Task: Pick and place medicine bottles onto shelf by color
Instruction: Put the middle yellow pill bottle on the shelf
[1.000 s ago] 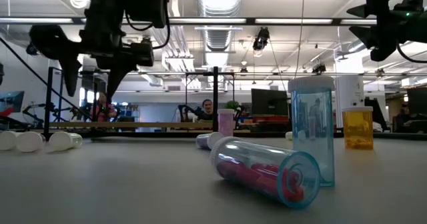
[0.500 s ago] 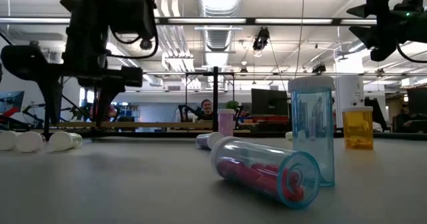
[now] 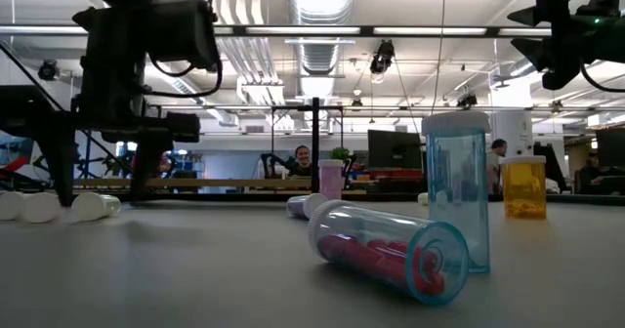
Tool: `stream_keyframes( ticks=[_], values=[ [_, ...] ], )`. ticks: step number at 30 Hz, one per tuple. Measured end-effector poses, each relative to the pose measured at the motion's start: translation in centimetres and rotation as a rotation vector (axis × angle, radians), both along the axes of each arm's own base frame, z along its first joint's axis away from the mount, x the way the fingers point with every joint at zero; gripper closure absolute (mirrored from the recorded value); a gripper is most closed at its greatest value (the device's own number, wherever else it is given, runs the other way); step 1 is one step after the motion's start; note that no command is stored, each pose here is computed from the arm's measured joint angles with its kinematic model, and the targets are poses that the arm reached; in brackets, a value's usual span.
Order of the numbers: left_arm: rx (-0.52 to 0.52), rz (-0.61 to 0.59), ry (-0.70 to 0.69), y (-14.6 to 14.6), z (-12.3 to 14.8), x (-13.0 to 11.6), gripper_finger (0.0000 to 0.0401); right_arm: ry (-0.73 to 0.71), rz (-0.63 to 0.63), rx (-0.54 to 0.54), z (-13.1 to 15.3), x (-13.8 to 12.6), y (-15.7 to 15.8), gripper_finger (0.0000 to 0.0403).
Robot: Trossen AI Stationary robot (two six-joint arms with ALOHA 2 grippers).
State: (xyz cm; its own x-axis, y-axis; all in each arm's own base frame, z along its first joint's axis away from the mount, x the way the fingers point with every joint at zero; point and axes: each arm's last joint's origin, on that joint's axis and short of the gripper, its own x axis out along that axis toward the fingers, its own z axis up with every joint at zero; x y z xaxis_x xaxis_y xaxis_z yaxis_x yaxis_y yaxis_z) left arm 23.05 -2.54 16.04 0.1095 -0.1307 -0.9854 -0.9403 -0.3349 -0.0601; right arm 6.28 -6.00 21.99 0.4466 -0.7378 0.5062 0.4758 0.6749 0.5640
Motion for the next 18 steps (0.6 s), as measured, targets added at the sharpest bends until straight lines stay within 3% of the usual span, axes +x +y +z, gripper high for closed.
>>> stream_keyframes(
  ticks=[18],
  values=[
    [0.098, -0.006, 0.008, 0.1, -1.2, -0.8, 0.0142, 0.0, 0.0, 0.0, 0.0, 0.0, 0.0, 0.0172]
  ],
)
